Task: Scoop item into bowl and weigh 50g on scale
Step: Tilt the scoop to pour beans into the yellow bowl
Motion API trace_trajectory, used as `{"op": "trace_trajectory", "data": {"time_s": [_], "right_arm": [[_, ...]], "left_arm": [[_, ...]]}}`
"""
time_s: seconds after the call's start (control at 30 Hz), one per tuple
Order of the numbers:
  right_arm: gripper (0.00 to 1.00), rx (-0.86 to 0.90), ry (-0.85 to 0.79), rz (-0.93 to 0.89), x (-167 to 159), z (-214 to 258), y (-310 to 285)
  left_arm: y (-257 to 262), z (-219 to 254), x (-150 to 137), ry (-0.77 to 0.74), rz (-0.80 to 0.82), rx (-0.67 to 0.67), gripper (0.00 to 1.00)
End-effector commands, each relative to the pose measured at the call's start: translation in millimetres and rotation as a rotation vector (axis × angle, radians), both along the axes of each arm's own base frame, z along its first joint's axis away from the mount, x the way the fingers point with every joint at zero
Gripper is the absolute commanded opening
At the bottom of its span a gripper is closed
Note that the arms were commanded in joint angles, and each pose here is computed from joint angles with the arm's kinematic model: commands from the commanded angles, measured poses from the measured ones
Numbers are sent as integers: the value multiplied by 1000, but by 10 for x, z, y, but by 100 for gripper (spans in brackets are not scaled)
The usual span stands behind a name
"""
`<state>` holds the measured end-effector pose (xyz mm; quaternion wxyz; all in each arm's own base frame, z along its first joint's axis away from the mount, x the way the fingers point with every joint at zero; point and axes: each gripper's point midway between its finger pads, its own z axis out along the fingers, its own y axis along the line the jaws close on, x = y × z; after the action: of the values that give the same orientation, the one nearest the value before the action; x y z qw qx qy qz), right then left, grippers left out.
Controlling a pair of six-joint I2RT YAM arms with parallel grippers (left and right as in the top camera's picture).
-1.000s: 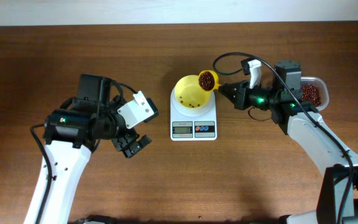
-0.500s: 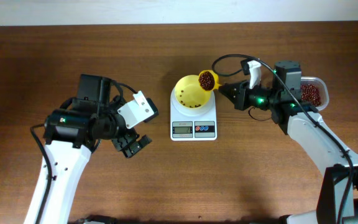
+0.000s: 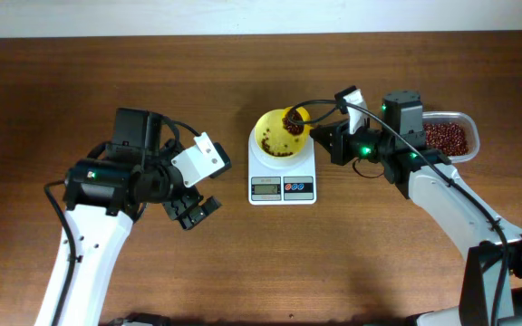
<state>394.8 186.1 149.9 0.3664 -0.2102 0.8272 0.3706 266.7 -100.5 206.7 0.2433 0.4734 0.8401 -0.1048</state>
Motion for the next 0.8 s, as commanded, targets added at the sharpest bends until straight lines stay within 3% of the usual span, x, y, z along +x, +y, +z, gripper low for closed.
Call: {"op": "trace_trajectory", "data": {"time_s": [0.0, 0.67, 0.77], "right_arm": [[4, -7, -20, 17, 0, 9, 43], [4, -6, -23, 17, 4, 15, 44], [4, -53, -103, 65, 3, 13, 44]], "left_arm": [[0, 94, 22, -37, -12, -2, 99], [0, 94, 22, -37, -12, -2, 99], [0, 94, 22, -37, -12, -2, 99]]}}
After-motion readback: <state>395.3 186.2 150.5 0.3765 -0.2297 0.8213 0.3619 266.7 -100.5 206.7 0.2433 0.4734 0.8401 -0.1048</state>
